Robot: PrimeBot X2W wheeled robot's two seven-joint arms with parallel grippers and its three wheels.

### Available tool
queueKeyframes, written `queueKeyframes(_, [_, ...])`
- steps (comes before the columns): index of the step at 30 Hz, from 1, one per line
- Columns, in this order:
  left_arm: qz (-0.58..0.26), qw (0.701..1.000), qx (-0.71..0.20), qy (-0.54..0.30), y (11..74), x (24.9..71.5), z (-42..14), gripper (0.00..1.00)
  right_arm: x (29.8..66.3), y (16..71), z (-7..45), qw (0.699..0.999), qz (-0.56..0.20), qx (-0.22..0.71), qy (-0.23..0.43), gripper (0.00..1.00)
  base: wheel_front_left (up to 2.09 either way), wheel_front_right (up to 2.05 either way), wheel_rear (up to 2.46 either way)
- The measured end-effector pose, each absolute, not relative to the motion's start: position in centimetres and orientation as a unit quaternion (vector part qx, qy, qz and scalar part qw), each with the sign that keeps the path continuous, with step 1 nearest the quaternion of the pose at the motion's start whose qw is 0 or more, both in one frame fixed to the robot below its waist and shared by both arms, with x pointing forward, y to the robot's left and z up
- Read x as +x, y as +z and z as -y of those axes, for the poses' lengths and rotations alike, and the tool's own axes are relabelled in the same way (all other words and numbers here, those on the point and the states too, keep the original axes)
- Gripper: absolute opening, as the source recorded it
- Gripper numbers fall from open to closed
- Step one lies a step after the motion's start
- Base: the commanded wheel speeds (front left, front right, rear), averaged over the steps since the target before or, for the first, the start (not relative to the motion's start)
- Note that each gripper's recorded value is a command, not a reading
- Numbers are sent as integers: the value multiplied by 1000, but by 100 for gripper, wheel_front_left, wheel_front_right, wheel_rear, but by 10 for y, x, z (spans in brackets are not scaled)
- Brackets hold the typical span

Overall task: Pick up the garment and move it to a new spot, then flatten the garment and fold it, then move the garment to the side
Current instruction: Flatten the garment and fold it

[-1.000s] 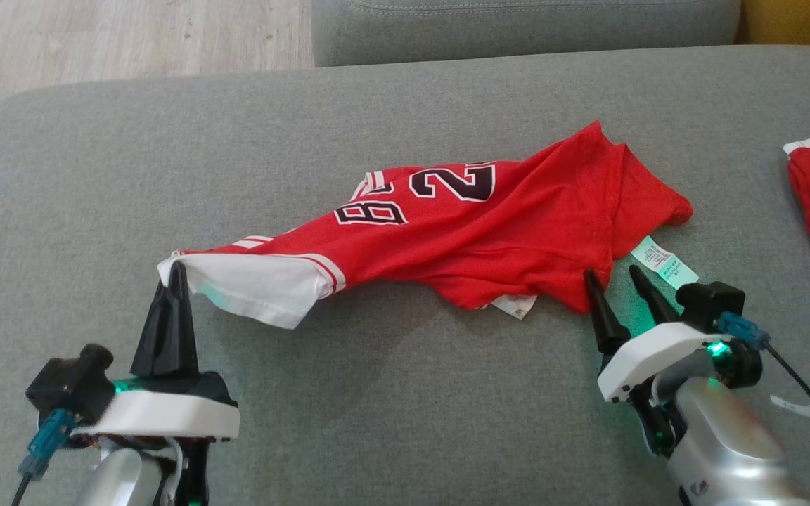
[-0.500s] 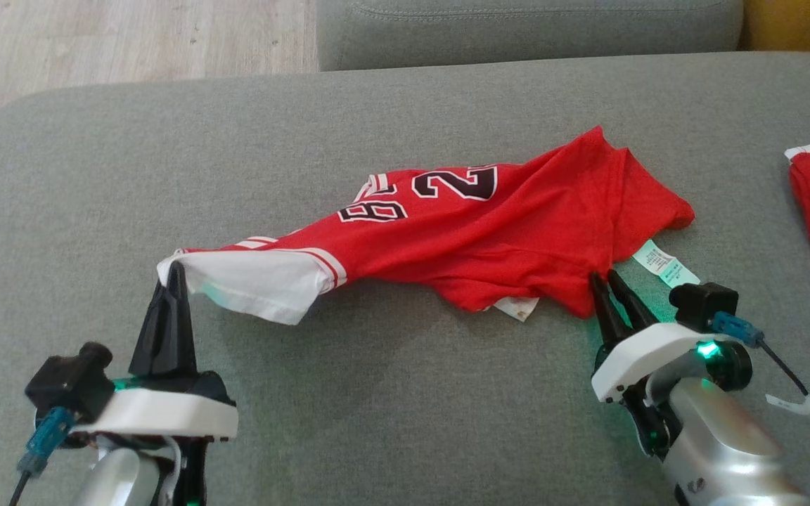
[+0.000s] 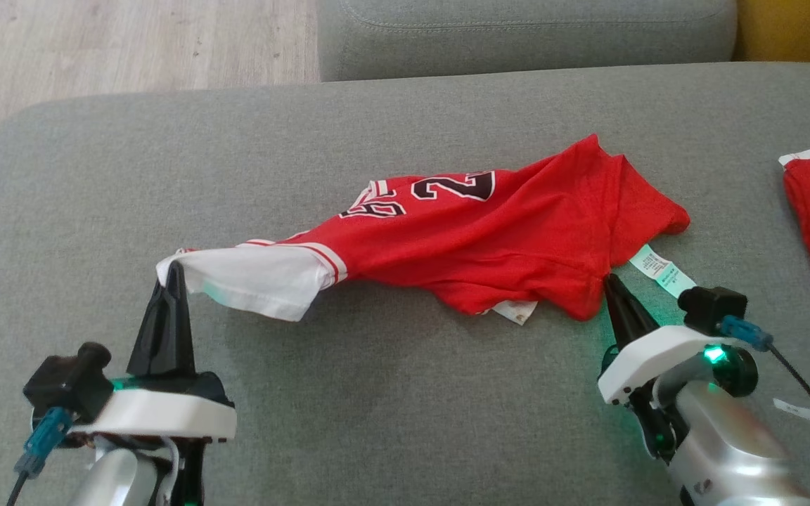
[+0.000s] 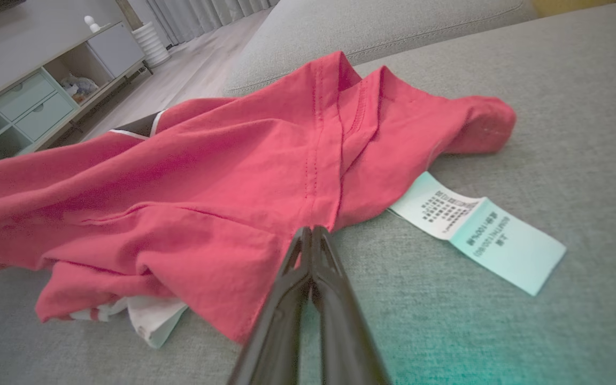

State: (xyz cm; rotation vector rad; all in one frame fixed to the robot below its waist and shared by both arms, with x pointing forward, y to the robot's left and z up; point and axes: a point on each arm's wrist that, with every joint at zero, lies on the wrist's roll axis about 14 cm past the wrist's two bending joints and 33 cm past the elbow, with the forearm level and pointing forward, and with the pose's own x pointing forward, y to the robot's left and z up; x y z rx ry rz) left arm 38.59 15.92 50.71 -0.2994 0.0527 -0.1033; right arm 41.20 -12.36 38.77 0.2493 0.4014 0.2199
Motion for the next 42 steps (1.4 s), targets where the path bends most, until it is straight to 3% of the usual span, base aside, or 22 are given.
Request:
queueKeyframes(1, [-26, 987, -149, -51, 507, 386, -159, 0, 413, 388, 125, 966, -198, 127, 105, 18, 0, 0, 0])
queueKeyframes(2, [-26, 987, -149, -51, 507, 386, -159, 0, 413, 388, 126, 966, -197, 132, 102, 100, 0, 0, 0])
queueKeyframes(13, [-34, 987, -148, -42, 501, 384, -164, 0, 412, 379, 115, 953, -216, 191, 93, 98, 0, 0, 0])
queueKeyframes(14, [-35, 988, -148, -41, 500, 383, -165, 0, 412, 378, 114, 952, -219, 193, 94, 87, 0, 0, 0])
queueKeyframes(15, [-36, 988, -148, -40, 500, 383, -166, 0, 411, 376, 113, 951, -222, 195, 95, 61, 0, 0, 0])
queueKeyframes(17, [-39, 988, -147, -36, 498, 382, -167, 0, 410, 375, 113, 949, -226, 196, 96, 26, 0, 0, 0])
queueKeyframes(18, [-39, 988, -147, -35, 497, 382, -168, 0, 410, 374, 113, 949, -227, 197, 96, 4, 0, 0, 0])
queueKeyframes(19, [-39, 988, -146, -34, 497, 381, -169, 0, 409, 374, 113, 948, -229, 199, 97, 0, 0, 0, 0])
queueKeyframes(30, [-11, 988, -148, -44, 512, 379, -167, 0, 422, 413, 127, 964, -169, 173, 113, 0, 0, 0, 0])
queueKeyframes(36, [64, 986, -129, -88, 568, 389, -161, 0, 441, 489, 157, 984, -48, 126, 117, 0, 0, 0, 0])
queueKeyframes(42, [194, 961, -117, -157, 682, 406, -140, 0, 444, 588, 199, 988, 94, 70, 102, 0, 0, 0, 0])
